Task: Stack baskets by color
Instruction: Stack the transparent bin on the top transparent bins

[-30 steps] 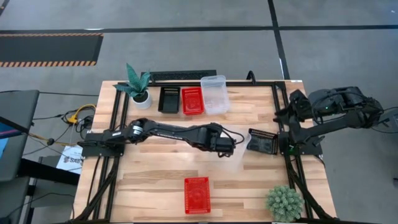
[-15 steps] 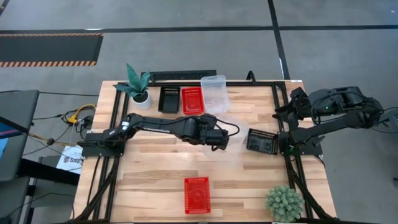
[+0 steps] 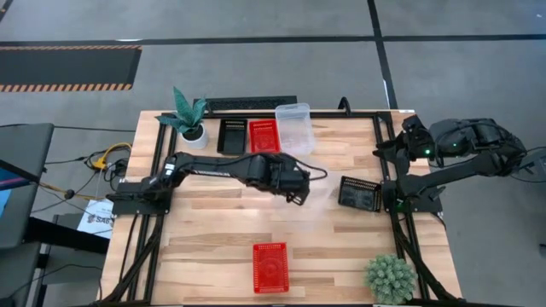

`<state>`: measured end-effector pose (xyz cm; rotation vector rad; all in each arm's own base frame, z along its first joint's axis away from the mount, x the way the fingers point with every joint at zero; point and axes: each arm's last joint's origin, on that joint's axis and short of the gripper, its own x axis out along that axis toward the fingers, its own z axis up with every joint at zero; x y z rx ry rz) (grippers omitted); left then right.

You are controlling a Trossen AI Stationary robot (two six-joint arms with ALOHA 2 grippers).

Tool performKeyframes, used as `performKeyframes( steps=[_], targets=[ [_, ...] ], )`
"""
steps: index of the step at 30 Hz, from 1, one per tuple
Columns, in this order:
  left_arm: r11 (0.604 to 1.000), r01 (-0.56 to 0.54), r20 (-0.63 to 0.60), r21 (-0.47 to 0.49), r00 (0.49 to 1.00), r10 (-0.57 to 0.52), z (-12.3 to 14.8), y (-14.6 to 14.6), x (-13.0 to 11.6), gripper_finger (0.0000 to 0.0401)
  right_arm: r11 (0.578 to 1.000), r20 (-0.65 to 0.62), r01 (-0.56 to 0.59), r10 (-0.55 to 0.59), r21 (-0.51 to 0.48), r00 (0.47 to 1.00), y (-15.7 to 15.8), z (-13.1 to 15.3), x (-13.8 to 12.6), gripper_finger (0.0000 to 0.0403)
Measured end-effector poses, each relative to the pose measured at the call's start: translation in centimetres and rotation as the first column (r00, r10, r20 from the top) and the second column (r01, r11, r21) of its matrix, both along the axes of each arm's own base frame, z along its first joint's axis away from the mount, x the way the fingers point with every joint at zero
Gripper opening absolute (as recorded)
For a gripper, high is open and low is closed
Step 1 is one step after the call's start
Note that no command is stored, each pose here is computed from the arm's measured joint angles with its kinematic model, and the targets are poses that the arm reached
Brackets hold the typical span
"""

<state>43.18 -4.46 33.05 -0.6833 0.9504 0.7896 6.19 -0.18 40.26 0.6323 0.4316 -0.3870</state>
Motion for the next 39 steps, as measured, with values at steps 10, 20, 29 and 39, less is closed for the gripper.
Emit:
performKeyframes(
  steps=[10, 20, 29, 39],
  targets=[
    [0.994, -0.062, 0.055, 0.091, 0.997, 0.057, 2.3, 8.5, -0.7, 0.0000, 0.996, 0.039, 0.084, -0.084, 0.004, 0.996, -0.2, 0.2, 0.1, 0.0214],
    [0.927, -0.353, 0.395, 0.127, 0.875, 0.279, 3.4, 18.7, 0.3, 0.0000, 0.973, 0.085, 0.232, -0.230, -0.009, 0.969, -0.5, 0.5, 0.3, 0.0214],
    [0.845, -0.533, 0.415, 0.038, 0.778, 0.472, 0.3, 22.1, -0.1, 0.0000, 0.972, 0.096, 0.233, -0.231, -0.011, 0.968, -0.6, 0.6, 0.3, 0.0214],
    [0.782, -0.623, 0.349, -0.004, 0.732, 0.585, -4.4, 22.6, -0.3, 0.0000, 0.977, 0.124, 0.195, -0.184, -0.084, 0.975, -0.5, 1.0, 0.3, 0.0214]
  ],
)
